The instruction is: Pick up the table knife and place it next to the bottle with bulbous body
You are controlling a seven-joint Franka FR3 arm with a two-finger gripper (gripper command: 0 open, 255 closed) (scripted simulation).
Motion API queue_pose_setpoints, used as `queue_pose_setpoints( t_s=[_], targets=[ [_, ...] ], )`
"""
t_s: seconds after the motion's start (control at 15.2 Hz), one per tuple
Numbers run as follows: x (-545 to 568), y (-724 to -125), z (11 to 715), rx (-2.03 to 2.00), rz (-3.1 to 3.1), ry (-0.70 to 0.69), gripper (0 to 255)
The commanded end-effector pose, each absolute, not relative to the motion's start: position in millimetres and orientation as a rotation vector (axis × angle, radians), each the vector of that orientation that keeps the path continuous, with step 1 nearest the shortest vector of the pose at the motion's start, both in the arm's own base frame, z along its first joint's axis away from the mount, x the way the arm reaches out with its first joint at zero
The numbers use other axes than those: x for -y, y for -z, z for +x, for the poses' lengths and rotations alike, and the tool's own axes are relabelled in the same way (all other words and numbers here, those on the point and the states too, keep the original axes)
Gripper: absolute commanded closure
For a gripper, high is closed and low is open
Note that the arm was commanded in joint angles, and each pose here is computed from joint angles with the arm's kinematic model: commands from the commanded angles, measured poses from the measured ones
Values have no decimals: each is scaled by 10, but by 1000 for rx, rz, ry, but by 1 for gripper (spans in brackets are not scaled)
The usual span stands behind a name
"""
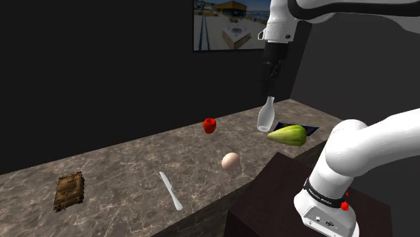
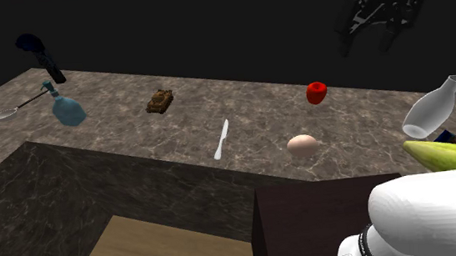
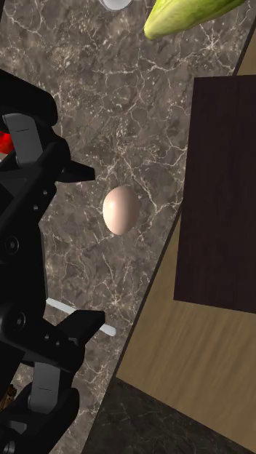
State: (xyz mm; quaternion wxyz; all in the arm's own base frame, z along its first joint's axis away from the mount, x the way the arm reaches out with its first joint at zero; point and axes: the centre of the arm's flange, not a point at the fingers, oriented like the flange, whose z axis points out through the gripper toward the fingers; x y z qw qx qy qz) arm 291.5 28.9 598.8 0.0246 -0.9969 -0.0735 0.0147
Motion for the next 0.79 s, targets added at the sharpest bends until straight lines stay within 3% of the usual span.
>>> queue_pose_setpoints(
  t_s=[0.0, 0.73],
  targets=[
    [-289, -5988, 2915, 227, -3084, -45, 0],
    [-1129, -4915, 3369, 70, -3082, -33, 0]
  ],
)
